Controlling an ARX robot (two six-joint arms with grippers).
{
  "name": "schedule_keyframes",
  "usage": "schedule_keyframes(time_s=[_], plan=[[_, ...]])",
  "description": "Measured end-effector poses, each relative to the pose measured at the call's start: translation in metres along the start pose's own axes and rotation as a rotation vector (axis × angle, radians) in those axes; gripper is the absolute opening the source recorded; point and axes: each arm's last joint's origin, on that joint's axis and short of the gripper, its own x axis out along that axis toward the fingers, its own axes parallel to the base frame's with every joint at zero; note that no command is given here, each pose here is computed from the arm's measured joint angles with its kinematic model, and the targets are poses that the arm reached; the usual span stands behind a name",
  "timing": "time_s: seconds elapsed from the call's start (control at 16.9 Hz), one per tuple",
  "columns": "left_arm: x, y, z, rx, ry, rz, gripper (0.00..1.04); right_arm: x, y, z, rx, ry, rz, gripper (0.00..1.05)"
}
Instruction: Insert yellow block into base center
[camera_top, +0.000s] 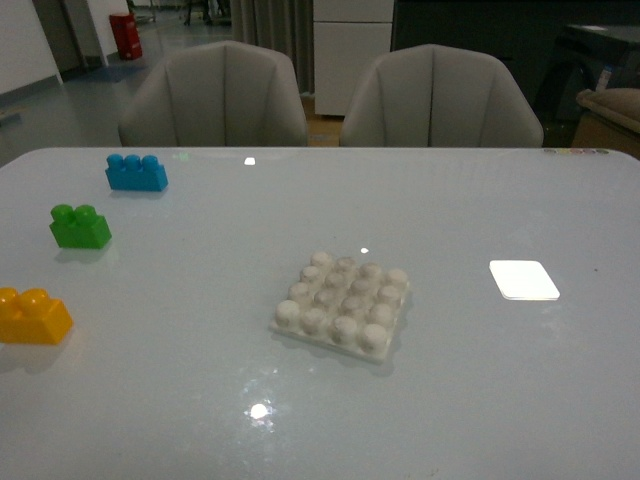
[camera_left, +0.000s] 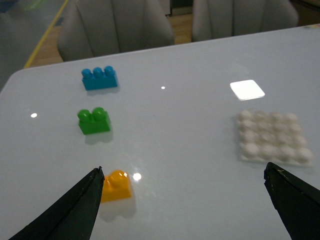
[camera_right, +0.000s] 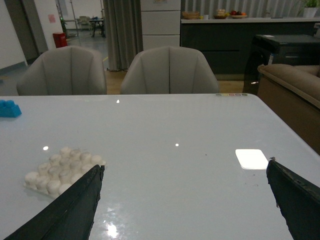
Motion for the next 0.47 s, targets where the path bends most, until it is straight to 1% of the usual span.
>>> schedule_keyframes(time_s=[0.06,0.18,0.24,0.3,0.36,0.47], plan=[[0.025,0.012,0.009,0.015,-0.003,0.014,0.98,0.0,0.0,0.0,0.0,0.0,0.0,0.98],[0.039,0.018,0.013,0.016,0.003,0.029,0.98,0.0,0.0,0.0,0.0,0.0,0.0,0.98],[0.068,0.029,0.016,0.033,0.021,0.042,0.98,0.0,0.0,0.0,0.0,0.0,0.0,0.98],[0.095,0.039,0.012,0.028,0.083,0.058,0.98,0.0,0.0,0.0,0.0,0.0,0.0,0.98],[0.121,0.048,0.001,0.019,0.163,0.058,0.98,0.0,0.0,0.0,0.0,0.0,0.0,0.98],[0.159,0.06,-0.027,-0.016,0.329,0.037,0.98,0.0,0.0,0.0,0.0,0.0,0.0,0.98]])
